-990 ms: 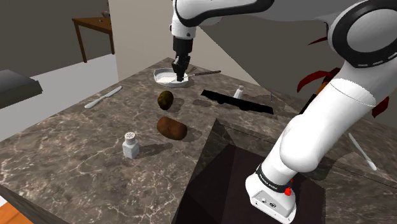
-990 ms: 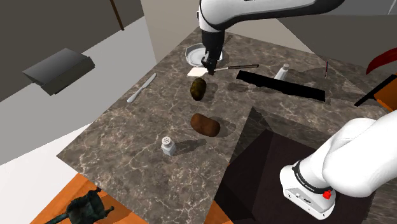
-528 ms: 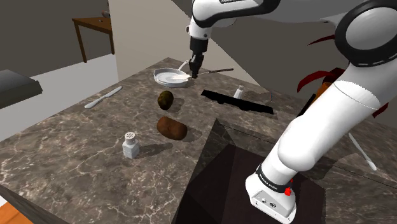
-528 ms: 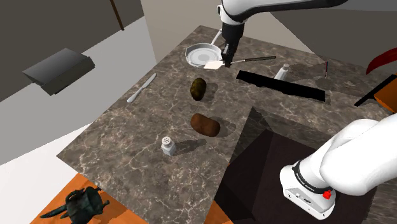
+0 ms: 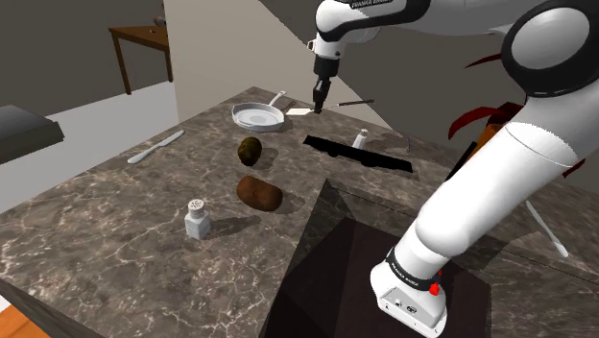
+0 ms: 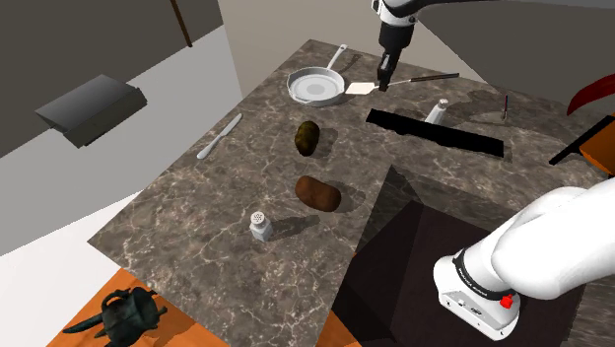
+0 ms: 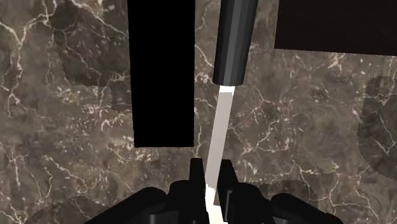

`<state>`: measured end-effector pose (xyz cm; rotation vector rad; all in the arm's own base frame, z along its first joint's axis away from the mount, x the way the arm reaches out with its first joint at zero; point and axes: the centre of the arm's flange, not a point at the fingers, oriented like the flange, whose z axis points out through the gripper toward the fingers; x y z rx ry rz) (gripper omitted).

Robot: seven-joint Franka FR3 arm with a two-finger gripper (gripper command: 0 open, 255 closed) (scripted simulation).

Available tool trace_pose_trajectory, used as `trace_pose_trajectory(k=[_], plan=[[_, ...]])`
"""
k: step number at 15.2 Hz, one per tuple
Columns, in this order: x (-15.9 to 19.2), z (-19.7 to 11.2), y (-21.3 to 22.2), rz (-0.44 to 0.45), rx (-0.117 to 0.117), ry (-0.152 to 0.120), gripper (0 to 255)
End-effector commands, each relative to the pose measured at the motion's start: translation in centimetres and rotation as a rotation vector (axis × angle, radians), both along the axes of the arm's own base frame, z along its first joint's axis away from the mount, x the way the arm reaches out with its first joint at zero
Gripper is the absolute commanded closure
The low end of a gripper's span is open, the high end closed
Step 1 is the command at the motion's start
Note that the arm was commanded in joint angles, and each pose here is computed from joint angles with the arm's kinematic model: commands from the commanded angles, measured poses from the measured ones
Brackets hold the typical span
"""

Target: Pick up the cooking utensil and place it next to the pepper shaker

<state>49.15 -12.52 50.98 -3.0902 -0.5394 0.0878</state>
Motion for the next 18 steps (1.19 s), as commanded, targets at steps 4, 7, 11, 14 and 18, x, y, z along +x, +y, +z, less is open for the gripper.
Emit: trace_pose_trajectory(k=[4, 7, 11, 14, 18], plan=[[-0.8, 0.0, -6.5, 0.001, 0.000, 0.000, 255], [-1.4, 0.0, -10.4, 0.001, 0.000, 0.000, 255], [-2.1, 0.0, -15.6, 0.001, 0.000, 0.000, 255], [-2.7, 0.0, -19.5, 0.001, 0.000, 0.000, 255], [-3.5, 0.0, -24.8, 0.001, 0.000, 0.000, 255]])
